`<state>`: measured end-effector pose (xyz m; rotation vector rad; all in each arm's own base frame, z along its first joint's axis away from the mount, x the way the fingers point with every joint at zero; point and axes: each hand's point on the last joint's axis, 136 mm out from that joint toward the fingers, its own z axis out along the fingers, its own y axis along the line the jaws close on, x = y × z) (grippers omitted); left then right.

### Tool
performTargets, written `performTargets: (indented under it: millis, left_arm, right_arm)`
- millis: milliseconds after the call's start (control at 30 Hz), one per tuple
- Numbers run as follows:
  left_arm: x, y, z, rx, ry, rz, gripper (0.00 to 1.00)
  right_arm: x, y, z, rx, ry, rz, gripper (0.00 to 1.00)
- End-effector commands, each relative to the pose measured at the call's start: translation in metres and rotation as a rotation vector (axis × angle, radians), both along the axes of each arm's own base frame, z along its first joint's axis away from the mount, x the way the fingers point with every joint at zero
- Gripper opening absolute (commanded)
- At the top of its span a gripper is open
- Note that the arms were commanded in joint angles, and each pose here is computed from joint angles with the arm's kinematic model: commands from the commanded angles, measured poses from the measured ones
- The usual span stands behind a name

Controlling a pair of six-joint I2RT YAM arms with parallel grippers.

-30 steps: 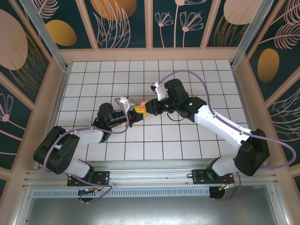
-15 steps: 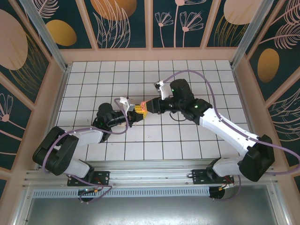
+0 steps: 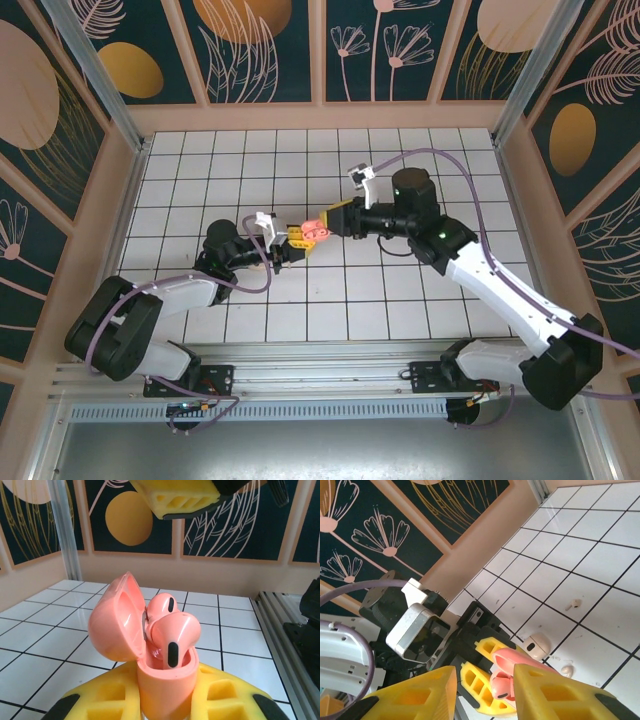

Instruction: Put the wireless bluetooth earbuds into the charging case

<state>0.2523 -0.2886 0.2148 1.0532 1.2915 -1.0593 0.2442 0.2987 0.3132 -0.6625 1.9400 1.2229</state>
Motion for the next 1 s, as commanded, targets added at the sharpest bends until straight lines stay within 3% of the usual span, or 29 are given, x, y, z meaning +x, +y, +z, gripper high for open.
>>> performTargets:
  millis: [0, 167, 300, 667, 800, 967]
  left_arm:
    - [-0.010, -0.002, 0.004, 0.009, -0.077, -0.048, 0.12]
    - [-0.010, 0.000, -0.003, 0.043, -0.124, -0.040, 0.12]
    - [-0.010, 0.001, -0.006, 0.075, -0.152, -0.028, 0.12]
    - [-0.020, 0.005, -0.010, 0.110, -0.243, -0.033, 0.12]
    - [-0.020, 0.004, -0.008, 0.112, -0.254, -0.032, 0.12]
    - [-0.020, 0.004, -0.007, 0.112, -0.254, -0.030, 0.12]
  right_arm:
    - [-0.010, -0.010, 0.010, -0.004, -0.141, 0.013, 0.37]
    - [-0.027, -0.015, 0.014, -0.059, -0.344, 0.102, 0.36]
    - [-0.017, -0.023, 0.009, -0.202, -0.473, 0.088, 0.35]
    - [-0.003, -0.012, -0.017, -0.391, -0.560, 0.203, 0.34]
    - [-0.014, -0.002, -0.020, -0.408, -0.674, 0.288, 0.34]
    - [-0.050, 0.013, -0.037, -0.406, -0.948, 0.470, 0.34]
